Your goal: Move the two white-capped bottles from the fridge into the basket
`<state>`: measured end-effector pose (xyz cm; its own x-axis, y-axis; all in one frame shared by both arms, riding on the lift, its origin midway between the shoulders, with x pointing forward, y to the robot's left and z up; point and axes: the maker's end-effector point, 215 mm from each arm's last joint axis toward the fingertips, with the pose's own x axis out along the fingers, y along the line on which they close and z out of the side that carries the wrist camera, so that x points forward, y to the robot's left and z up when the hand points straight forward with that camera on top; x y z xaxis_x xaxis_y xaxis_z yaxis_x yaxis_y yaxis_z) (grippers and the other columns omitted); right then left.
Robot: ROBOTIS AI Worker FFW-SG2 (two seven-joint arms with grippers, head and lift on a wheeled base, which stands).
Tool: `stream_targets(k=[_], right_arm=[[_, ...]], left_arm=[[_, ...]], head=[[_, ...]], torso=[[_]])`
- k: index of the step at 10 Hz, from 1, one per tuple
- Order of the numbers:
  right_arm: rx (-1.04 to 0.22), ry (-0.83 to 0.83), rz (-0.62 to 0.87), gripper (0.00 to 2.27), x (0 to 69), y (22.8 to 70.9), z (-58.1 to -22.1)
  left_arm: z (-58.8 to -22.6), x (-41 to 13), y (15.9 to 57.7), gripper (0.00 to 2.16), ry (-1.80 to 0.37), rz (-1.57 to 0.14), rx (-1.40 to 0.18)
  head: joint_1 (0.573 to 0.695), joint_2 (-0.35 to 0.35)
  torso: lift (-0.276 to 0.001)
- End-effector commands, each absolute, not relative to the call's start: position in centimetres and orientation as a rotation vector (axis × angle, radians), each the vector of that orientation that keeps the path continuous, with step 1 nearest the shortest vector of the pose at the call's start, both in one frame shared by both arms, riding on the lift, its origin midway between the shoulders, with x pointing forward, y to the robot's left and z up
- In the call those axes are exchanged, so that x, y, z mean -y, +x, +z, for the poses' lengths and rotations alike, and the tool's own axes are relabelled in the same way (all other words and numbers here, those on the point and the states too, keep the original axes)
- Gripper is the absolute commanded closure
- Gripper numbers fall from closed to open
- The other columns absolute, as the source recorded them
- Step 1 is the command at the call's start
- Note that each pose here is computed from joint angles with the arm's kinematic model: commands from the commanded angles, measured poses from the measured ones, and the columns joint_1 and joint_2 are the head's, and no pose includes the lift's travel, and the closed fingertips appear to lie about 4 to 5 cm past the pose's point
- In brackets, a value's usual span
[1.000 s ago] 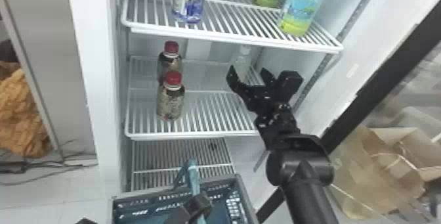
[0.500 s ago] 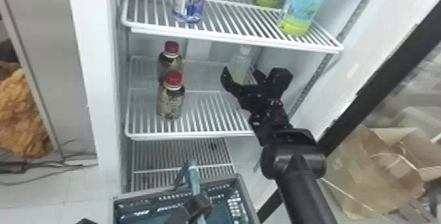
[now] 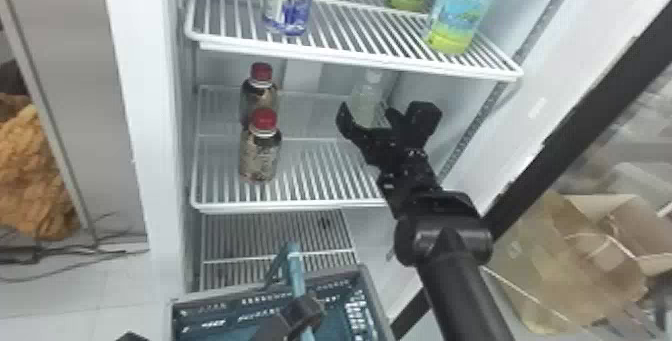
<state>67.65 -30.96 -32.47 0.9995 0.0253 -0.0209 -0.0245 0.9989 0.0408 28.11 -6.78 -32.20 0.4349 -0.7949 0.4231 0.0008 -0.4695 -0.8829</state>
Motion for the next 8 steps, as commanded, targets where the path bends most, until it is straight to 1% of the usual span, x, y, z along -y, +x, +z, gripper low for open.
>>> stream_targets(k=[1,2,3,4,5,8], right_arm=[[-0.017,0.027,0.028,0.11,30.79,68.09,-32.33],[-0.019,0.024,0.027,0.13,30.90,68.31,-32.46],[-0.019,0.024,0.027,0.30,31.02,68.63,-32.28],[-0.029,0.031,0.028,0.74,31.01,68.78,-32.66],[-0.024,0.030,0.026,0.91,31.05,68.78,-32.51],[0.001,0.029,0.023,0.91,31.33,68.65,-31.79]], left_arm=[[-32.18,6.71,28.25,1.12,-1.808,-1.130,-0.675],[-32.18,6.71,28.25,1.12,-1.808,-1.130,-0.675],[-32.14,6.73,28.31,1.11,-1.805,-1.133,-0.675],[-32.11,6.71,28.33,1.12,-1.807,-1.132,-0.674],[-32.09,6.73,28.27,1.11,-1.807,-1.134,-0.676],[-32.25,6.72,28.27,1.11,-1.804,-1.129,-0.675]], head=[[0.695,-0.350],[0.695,-0.350],[0.695,-0.350],[0.695,-0.350],[0.695,-0.350],[0.695,-0.350]], torso=[[-0.260],[-0.260],[-0.260],[-0.260],[-0.260],[-0.260]])
